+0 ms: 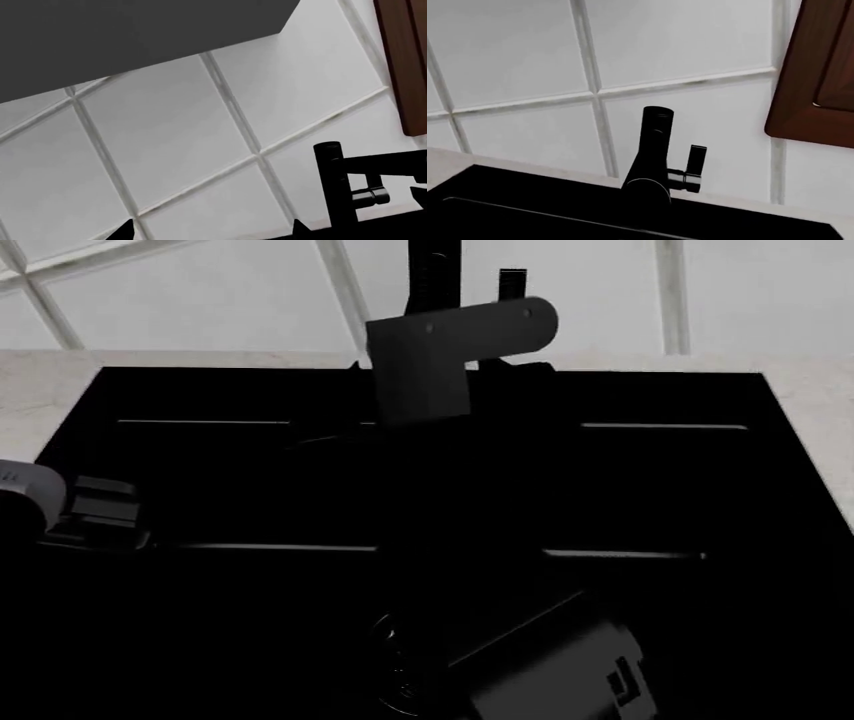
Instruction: Turn the sink spout to the right.
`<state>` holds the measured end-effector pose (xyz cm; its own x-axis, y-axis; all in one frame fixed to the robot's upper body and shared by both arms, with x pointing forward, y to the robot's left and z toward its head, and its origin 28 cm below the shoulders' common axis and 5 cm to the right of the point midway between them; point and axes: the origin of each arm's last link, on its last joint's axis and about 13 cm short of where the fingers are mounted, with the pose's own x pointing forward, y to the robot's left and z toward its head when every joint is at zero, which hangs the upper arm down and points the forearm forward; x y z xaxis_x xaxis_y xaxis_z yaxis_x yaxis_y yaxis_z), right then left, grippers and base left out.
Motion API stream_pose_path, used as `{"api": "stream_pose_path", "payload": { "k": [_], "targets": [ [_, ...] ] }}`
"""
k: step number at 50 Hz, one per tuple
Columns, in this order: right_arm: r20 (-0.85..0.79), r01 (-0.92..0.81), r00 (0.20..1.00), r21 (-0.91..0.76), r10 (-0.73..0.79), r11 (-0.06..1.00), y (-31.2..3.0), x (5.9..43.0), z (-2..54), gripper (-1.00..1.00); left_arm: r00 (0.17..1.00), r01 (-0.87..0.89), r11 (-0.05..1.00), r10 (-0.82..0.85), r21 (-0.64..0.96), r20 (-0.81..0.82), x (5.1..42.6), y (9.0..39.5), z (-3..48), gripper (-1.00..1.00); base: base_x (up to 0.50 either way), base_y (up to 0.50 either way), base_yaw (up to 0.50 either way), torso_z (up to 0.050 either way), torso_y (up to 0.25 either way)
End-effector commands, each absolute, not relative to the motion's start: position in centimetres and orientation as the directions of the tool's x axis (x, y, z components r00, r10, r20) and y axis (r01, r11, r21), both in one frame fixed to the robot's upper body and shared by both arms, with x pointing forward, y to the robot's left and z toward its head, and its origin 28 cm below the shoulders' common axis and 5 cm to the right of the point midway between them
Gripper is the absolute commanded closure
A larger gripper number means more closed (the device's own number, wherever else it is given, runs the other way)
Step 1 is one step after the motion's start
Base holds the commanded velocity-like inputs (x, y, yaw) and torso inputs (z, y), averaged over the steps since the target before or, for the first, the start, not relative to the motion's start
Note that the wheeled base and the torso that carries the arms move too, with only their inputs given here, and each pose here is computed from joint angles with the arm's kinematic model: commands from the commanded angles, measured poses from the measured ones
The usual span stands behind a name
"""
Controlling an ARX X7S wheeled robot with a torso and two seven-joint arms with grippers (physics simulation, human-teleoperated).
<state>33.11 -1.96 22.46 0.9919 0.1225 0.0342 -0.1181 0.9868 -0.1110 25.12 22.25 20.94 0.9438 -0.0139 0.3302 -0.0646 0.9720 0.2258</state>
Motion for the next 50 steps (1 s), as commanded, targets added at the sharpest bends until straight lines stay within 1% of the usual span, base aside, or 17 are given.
{"api": "stream_pose_path", "payload": {
  "k": [1, 2, 4, 15, 18, 29, 42, 50],
  "targets": [
    [0.036, -0.125, 0.991, -0.086, 0.128, 0.988, -1.7, 34.3, 22.2, -1.00, 0.941, -0.073, 0.965, -0.018, 0.252, 0.339, 25.1, 22.2, 21.0, -1.00, 0.00, 0.00, 0.00, 0.000, 0.000],
    [0.036, -0.126, 0.991, -0.083, 0.129, 0.989, -1.7, 34.5, 22.1, -1.00, 0.942, -0.072, 0.972, -0.008, 0.225, 0.335, 25.1, 22.3, 20.9, -1.00, 0.00, 0.00, 0.00, 0.000, 0.000],
    [0.036, -0.125, 0.991, -0.073, 0.128, 0.989, -1.6, 34.7, 22.1, -1.00, 0.938, -0.061, 0.964, -0.034, 0.259, 0.344, 25.0, 22.1, 21.1, -1.00, 0.00, 0.00, 0.00, 0.000, 0.000],
    [0.035, -0.121, 0.992, -0.033, 0.122, 0.992, -1.3, 36.8, 21.7, -1.00, 0.940, -0.060, 0.965, -0.032, 0.254, 0.340, 25.1, 22.1, 21.0, -1.00, 0.00, 0.00, 0.00, 0.000, 0.000],
    [0.030, -0.090, 0.995, -0.056, 0.092, 0.994, -1.4, 37.3, 21.7, -1.00, 0.941, -0.057, 0.966, -0.032, 0.252, 0.336, 25.2, 22.1, 21.0, -1.00, 0.00, 0.00, 0.00, 0.000, 0.000],
    [0.024, -0.104, 0.994, -0.042, 0.105, 0.994, -1.2, 38.9, 22.0, -1.00, 0.941, -0.056, 0.964, -0.036, 0.259, 0.335, 25.1, 22.1, 21.0, -1.00, 0.00, 0.00, 0.00, 0.000, 0.000],
    [0.009, -0.107, 0.994, -0.037, 0.108, 0.994, -1.0, 39.6, 21.6, -1.00, 0.941, -0.057, 0.966, -0.033, 0.253, 0.336, 25.1, 22.1, 21.0, -1.00, 0.00, 0.00, 0.00, 0.000, 0.000],
    [0.004, -0.080, 0.997, -0.030, 0.080, 0.996, -1.6, 39.8, 21.3, -1.00, 0.944, -0.053, 0.966, -0.034, 0.253, 0.329, 25.2, 22.2, 20.9, -1.00, 0.00, 0.00, 0.00, 0.000, 0.000]
  ]
}}
